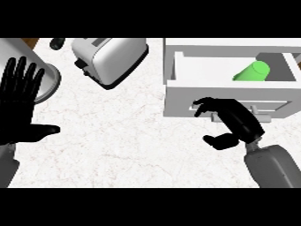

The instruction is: Pick up the cup, place it into the drawer and close the drawer

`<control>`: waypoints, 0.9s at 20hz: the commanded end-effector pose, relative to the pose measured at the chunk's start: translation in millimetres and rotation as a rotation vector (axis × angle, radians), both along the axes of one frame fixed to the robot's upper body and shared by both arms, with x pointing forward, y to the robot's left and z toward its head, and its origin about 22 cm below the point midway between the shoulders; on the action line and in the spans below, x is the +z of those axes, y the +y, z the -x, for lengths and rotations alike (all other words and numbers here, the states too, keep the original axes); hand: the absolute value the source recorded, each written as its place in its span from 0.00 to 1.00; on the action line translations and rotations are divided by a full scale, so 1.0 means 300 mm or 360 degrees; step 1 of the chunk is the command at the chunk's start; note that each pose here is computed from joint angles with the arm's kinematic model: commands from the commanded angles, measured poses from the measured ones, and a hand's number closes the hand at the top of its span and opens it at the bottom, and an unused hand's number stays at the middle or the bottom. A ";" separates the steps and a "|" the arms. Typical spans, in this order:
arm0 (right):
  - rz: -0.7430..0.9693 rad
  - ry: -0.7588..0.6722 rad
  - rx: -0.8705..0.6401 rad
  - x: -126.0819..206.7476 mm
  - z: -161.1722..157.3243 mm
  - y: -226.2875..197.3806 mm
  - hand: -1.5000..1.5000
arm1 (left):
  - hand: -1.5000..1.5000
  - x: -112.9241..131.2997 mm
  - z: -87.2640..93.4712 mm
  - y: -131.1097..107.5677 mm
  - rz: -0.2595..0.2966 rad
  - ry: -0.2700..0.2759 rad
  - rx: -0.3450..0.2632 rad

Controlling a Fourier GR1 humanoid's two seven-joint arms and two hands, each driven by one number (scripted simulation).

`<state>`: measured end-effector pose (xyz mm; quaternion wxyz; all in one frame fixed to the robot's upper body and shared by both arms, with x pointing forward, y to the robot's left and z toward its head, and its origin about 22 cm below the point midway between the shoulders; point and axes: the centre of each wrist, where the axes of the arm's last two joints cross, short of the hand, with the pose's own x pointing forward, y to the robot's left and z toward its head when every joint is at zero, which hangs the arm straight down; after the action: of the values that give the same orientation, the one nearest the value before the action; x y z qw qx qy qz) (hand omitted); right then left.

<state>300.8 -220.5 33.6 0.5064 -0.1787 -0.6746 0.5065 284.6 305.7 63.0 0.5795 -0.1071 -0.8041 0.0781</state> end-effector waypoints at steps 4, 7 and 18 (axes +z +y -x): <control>0.0120 0.0079 0.0018 -0.128 -0.089 0.032 0.00 | 0.00 -0.028 0.043 0.075 0.0029 -0.0031 0.0028; 0.0099 0.0098 -0.0009 -0.161 -0.171 0.039 0.00 | 0.00 -0.043 0.096 0.094 0.0022 0.0022 -0.0014; -0.0026 0.0193 -0.0068 -0.138 -0.337 -0.117 0.00 | 0.00 -0.039 0.089 0.197 0.0046 0.0003 -0.0042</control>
<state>394.9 -231.4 -4.6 0.5289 -0.1540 -0.6581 0.5132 263.0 351.2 49.0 0.5766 -0.1220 -0.8038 0.0803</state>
